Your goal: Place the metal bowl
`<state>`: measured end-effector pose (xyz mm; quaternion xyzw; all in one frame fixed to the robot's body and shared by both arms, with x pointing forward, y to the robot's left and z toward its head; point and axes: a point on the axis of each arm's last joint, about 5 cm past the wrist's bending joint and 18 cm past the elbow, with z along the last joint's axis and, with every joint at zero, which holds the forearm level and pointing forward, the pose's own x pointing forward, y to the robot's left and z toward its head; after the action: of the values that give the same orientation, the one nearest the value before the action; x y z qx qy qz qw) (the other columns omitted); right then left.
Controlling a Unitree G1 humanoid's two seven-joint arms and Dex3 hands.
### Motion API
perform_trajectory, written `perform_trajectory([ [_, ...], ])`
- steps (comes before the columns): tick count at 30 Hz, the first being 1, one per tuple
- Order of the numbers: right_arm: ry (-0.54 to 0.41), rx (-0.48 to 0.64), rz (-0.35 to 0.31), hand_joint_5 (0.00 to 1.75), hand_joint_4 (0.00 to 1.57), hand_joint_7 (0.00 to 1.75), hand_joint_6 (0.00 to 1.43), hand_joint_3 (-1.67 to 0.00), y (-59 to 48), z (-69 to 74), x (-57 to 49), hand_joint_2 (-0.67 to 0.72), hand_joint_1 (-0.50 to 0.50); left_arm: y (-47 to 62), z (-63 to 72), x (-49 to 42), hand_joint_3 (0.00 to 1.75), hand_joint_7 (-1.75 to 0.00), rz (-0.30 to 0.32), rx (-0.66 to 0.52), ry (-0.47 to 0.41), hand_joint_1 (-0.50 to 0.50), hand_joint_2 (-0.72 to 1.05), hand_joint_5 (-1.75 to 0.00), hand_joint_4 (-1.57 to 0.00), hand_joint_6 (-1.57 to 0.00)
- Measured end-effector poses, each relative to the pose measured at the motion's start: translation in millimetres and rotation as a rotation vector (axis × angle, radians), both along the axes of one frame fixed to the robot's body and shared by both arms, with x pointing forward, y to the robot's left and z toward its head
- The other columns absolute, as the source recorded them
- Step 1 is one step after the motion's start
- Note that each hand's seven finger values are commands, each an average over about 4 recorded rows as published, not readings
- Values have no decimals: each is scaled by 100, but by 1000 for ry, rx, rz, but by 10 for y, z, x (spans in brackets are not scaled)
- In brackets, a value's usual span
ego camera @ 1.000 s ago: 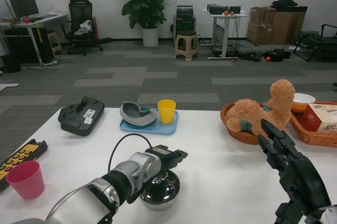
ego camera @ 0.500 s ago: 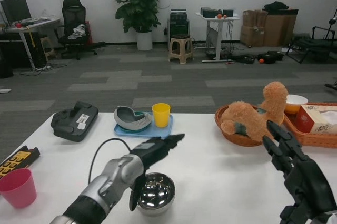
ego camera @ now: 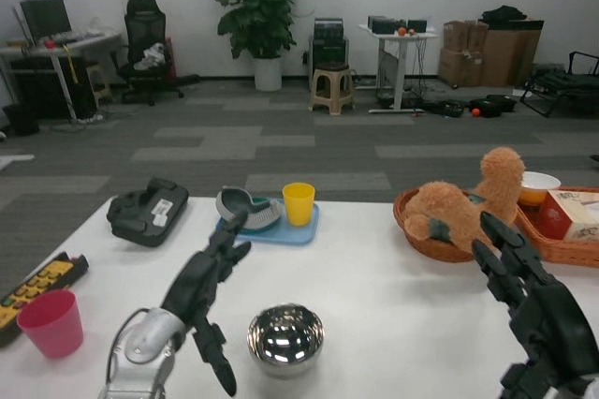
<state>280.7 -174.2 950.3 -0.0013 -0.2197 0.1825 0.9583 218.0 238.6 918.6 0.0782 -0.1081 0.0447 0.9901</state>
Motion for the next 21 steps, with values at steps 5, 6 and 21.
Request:
perform_trajectory([
  [5,-2,6,-6,0,0,14,0,0,-7,4,0,66,-25,110,-72,-209,0,-7,57,-62,-23,-48,-19,-33,0,0],
  [6,-3,7,-7,0,0,14,0,0,-10,6,1,66,-25,124,-90,-240,0,-7,65,-78,-29,-48,-19,-33,0,0],
  [21,-34,28,-26,0,0,14,0,0,-45,77,19,66,-25,229,-105,-415,0,-7,138,-323,-303,-48,-21,-31,0,0],
])
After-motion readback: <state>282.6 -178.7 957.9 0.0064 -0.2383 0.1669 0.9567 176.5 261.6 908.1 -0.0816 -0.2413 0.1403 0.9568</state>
